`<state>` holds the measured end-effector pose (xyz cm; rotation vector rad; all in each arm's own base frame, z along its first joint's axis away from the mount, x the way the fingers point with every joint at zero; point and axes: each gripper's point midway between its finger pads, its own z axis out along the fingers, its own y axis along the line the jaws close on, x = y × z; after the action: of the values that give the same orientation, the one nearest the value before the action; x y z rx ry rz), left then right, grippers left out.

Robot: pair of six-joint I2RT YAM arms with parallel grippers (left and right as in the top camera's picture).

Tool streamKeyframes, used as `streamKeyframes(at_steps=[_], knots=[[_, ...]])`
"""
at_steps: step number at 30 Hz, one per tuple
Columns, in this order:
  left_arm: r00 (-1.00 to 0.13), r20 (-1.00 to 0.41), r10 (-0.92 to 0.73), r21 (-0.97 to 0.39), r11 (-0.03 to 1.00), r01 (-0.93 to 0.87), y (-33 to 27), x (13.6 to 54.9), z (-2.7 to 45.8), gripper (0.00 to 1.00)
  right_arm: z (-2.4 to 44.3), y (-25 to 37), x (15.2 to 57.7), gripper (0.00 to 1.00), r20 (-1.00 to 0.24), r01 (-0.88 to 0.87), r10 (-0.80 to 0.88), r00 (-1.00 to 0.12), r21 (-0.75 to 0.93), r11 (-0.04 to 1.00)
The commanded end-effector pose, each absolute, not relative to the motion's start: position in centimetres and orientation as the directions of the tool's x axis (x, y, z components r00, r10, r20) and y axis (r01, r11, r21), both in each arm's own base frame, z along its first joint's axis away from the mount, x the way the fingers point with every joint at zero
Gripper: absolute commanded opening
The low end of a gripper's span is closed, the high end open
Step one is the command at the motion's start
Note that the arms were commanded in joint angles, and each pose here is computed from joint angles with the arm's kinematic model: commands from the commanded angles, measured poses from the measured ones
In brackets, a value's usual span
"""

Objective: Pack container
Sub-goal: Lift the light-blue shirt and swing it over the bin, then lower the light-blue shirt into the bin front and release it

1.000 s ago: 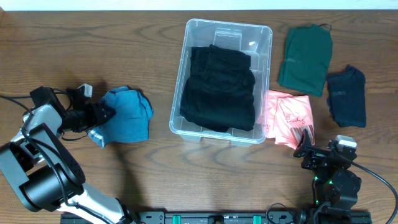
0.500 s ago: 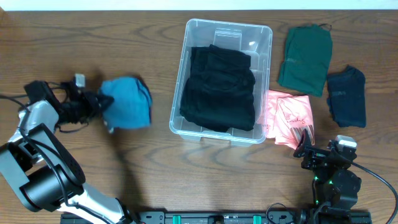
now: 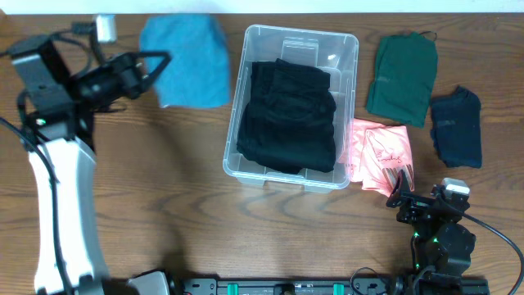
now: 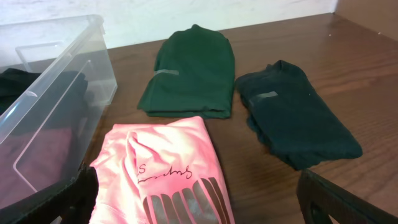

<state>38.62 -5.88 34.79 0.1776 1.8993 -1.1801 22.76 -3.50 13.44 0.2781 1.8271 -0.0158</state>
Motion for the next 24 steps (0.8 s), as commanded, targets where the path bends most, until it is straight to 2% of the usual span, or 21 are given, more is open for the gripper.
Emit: streamKeyframes(at_steps=[1,5,9,17,24], knots=[[-0.594,-0.738,-0.32,-0.655,0.554,0.514,-9.5,38.5,37.1,0.06,13.3,-3.3,22.8,0.99,-0.951,0.193,0.19,-0.245,0.144,0.971],[-0.581,-0.763,-0.284,-0.622,0.568,0.539,-14.4,39.0,37.0,0.06,13.3,-3.3,22.8,0.99,-0.951,0.193,0.189,-0.245,0.143,0.971],[-0.643,-0.729,-0.235,-0.641,0.564,0.521,-18.9,39.5,34.2,0.06,13.3,-3.3,22.8,0.99,-0.951,0.193,0.189,-0.245,0.143,0.971],[-0.861,-0.499,-0.1,-0.743,0.56,0.366,-24.7,37.7,25.1,0.06,13.3,-3.3,22.8,0.99,-0.951,0.193,0.189,-0.245,0.143,0.971],[-0.934,-0.357,0.01,-0.753,0.589,0.294,-27.9,35.0,19.8,0.06,13.3,-3.3,22.8,0.99,-0.951,0.193,0.19,-0.245,0.144,0.971]])
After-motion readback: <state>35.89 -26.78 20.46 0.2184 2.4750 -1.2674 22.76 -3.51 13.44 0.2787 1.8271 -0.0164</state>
